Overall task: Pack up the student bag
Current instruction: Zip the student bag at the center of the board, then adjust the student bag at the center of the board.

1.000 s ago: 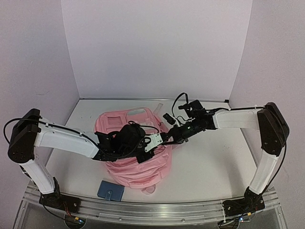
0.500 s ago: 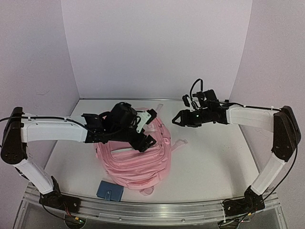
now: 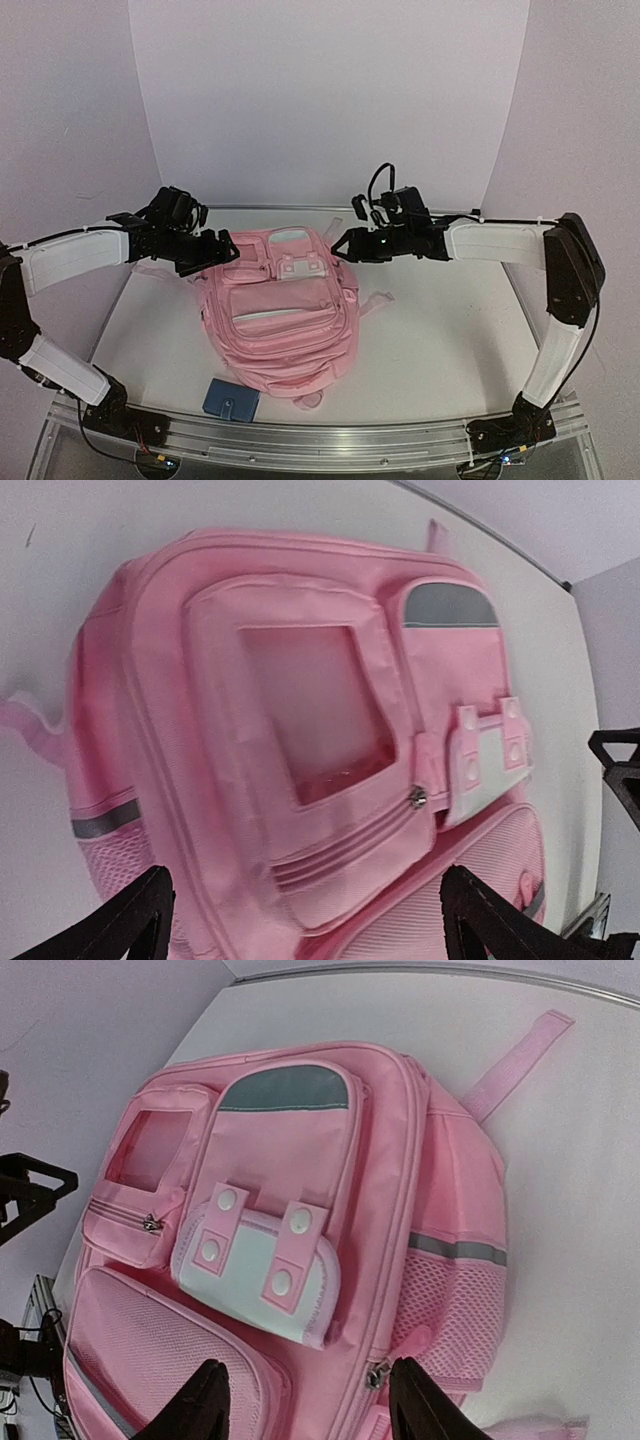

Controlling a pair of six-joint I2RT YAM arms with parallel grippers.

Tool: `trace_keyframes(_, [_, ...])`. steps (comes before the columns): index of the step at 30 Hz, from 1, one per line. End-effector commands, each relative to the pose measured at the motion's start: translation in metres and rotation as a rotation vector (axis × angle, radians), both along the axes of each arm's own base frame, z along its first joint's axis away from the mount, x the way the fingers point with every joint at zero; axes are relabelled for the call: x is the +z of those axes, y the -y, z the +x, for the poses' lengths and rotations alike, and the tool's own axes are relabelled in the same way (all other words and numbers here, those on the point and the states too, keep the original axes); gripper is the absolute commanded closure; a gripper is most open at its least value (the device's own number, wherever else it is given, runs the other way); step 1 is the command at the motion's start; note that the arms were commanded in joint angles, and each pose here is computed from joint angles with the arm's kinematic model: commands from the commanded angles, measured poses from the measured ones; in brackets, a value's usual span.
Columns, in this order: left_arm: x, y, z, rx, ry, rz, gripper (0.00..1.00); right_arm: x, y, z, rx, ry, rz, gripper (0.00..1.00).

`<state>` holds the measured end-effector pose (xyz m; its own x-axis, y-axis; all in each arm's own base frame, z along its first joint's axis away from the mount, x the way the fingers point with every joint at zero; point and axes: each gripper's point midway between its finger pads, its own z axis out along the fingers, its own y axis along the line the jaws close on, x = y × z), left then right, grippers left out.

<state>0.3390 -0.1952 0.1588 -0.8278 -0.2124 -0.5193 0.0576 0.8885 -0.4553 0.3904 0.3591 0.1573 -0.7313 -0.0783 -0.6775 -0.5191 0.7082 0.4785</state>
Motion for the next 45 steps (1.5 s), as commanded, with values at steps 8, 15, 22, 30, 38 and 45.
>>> trace_keyframes(8, [-0.027, -0.014, 0.010, 0.069, -0.081, -0.034, 0.18, -0.010, -0.045, 0.030, 0.064, 0.043, 0.040, 0.51])
trace_keyframes(15, [-0.039, -0.014, 0.025, 0.063, -0.090, -0.032, 0.27, -0.022, -0.054, 0.032, 0.098, 0.030, 0.039, 0.51])
trace_keyframes(22, [-0.050, -0.012, 0.039, 0.062, -0.100, -0.036, 0.41, -0.027, -0.064, 0.014, 0.199, 0.004, 0.060, 0.77])
trace_keyframes(30, [-0.061, -0.009, 0.052, 0.054, -0.108, -0.029, 0.53, -0.025, -0.077, 0.003, 0.291, 0.009, 0.088, 0.82])
trace_keyframes(38, [-0.074, -0.007, 0.060, 0.033, -0.130, -0.016, 0.55, -0.045, -0.087, 0.008, 0.321, -0.018, 0.084, 0.78])
trace_keyframes(45, [-0.079, -0.003, 0.072, 0.010, -0.136, -0.004, 0.87, -0.038, -0.088, 0.002, 0.349, 0.020, 0.076, 1.00])
